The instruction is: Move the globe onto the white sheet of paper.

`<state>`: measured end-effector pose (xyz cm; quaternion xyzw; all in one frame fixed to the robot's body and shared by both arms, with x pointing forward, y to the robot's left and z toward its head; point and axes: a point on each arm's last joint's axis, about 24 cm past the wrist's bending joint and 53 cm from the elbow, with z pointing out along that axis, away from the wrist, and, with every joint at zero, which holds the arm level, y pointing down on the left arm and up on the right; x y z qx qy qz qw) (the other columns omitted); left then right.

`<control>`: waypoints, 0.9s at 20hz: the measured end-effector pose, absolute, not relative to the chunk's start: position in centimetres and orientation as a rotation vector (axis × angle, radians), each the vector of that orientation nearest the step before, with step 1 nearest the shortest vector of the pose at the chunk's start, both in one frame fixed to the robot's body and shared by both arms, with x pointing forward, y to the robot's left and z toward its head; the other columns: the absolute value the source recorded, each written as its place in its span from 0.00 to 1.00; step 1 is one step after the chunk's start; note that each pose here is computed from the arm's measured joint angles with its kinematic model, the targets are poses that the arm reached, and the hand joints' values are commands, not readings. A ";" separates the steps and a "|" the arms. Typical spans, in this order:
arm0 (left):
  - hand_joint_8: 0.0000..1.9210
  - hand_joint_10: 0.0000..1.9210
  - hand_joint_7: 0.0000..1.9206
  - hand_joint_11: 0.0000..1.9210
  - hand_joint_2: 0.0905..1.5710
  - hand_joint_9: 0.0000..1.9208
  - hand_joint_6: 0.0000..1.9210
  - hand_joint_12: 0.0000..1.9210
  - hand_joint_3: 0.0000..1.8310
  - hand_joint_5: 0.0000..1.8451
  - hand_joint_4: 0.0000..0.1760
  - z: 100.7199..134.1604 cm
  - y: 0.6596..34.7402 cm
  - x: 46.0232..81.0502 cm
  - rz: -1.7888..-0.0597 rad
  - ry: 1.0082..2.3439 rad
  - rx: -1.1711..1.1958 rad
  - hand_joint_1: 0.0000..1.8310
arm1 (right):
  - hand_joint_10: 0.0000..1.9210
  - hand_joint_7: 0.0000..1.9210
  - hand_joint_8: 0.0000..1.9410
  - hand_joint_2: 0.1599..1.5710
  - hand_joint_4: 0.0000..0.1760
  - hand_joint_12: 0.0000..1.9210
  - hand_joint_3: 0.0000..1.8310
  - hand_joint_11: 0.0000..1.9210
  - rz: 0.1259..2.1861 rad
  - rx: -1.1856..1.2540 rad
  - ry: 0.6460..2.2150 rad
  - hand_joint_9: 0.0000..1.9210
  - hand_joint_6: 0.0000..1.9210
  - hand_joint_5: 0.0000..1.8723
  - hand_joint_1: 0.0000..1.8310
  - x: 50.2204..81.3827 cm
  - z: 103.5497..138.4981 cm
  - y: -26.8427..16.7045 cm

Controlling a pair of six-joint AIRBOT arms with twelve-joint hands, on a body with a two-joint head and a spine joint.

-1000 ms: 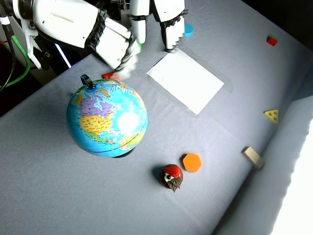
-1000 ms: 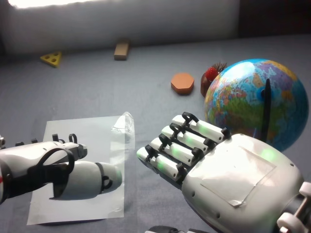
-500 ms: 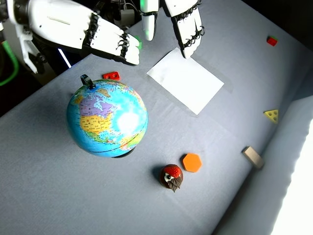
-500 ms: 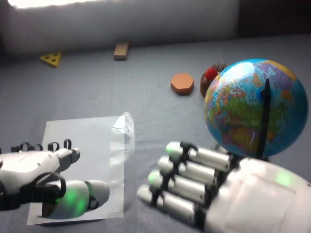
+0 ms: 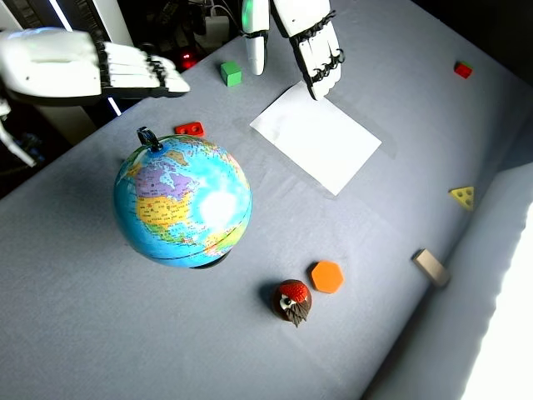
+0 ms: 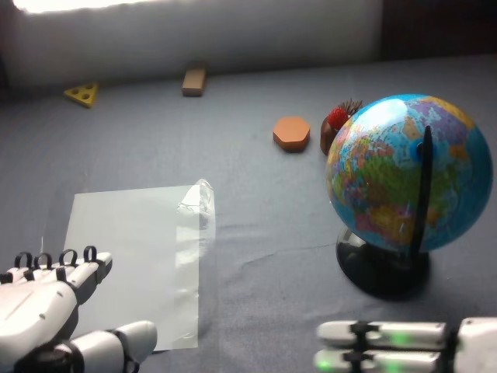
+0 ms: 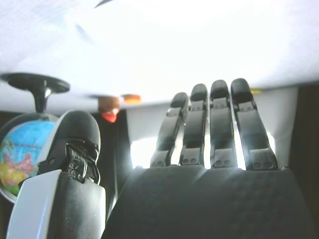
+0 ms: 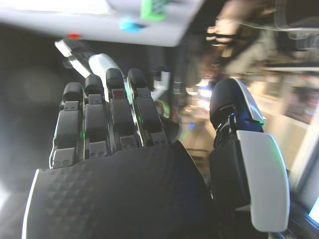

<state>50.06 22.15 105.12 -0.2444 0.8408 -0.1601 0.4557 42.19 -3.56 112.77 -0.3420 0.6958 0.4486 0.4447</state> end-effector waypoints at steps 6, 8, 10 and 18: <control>0.00 0.00 0.04 0.00 0.75 0.05 0.00 0.17 0.00 0.00 0.01 103.0 21.9 48.3 -0.410 2.047 -0.622 0.00 | 0.01 0.09 0.00 0.74 0.00 0.00 0.00 0.00 1.066 -0.985 1.782 0.05 0.01 0.08 0.01 43.2 109.0 -8.2; 0.00 0.00 0.04 0.00 0.75 0.05 0.00 0.17 0.00 0.00 0.01 103.4 21.9 48.5 -0.411 2.017 -0.597 0.00 | 0.01 0.09 0.00 0.74 0.00 0.00 0.00 0.00 1.071 -0.937 1.789 0.05 0.01 0.08 0.00 44.6 109.5 -9.1; 0.00 0.00 0.04 0.00 0.75 0.05 0.00 0.17 0.00 0.00 0.01 103.6 22.2 48.6 -0.414 1.979 -0.583 0.00 | 0.01 0.09 0.00 0.74 0.00 0.00 0.00 0.00 1.045 -0.926 1.823 0.05 0.00 0.07 0.00 46.1 109.3 -10.8; 0.00 0.00 0.04 0.00 0.75 0.04 0.00 0.16 0.00 0.00 0.01 103.0 23.1 48.5 -0.414 1.970 -0.573 0.00 | 0.01 0.09 0.00 0.74 0.00 0.00 0.00 0.00 0.970 -0.878 1.936 0.05 0.01 0.08 0.00 51.2 108.1 -15.3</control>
